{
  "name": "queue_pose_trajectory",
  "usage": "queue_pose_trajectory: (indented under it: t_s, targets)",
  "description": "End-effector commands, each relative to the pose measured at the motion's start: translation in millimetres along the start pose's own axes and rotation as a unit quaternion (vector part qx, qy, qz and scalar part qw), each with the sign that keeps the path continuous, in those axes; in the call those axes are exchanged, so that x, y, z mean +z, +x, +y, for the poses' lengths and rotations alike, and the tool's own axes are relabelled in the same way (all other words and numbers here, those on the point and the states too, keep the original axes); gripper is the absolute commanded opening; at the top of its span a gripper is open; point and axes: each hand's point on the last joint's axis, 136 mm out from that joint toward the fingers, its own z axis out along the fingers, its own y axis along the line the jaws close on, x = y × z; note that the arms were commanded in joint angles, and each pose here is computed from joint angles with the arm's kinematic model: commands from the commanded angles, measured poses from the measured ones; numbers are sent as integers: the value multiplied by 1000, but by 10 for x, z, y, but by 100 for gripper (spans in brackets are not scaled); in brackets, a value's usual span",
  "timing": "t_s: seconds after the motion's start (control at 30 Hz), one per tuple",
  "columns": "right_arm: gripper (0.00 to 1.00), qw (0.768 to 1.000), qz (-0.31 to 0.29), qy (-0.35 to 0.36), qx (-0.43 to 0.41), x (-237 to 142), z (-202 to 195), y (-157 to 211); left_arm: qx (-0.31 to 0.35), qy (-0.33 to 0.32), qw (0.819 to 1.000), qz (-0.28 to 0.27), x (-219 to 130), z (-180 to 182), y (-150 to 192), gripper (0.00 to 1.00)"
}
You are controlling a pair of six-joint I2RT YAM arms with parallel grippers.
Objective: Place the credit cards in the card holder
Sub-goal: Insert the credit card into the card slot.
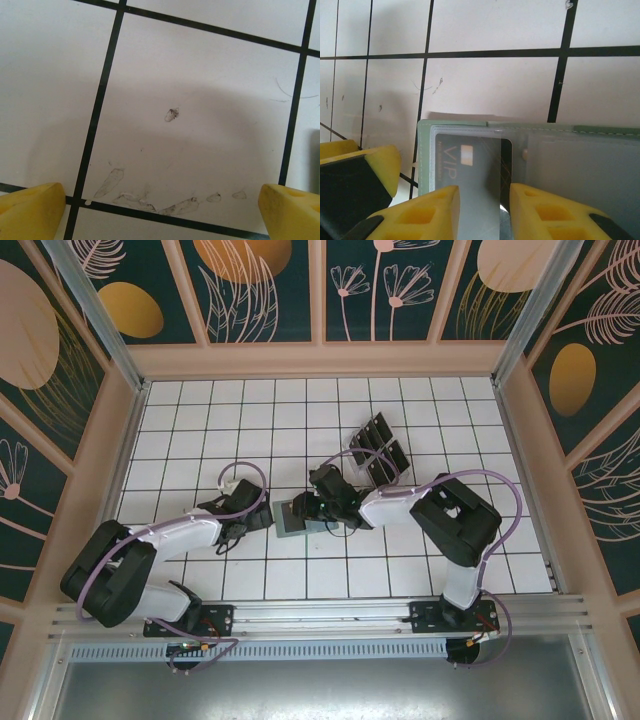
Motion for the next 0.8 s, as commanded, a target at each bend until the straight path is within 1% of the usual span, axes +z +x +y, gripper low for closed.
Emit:
queue_pose_trajectory:
  t_s: [0.0,0.23,0.47,0.63,0.77]
  targets:
    - [32,1000,8,8,-6,56,12,47,-5,12,1000,8,56,-42,45,99]
    - [32,1000,14,2,-10,91,73,60,2,11,1000,16,120,-74,65,99]
    - [32,1000,17,-19,-9,106,194,57,4,14,1000,21,176,-106,84,99]
    - [32,1000,5,-22,-13,22,251,-17,9,15,1000,24,217,-152,71,99]
    - [36,1000,-21,-9,-16,-136,224,-99,13,16,1000,21,245,-220,8,99]
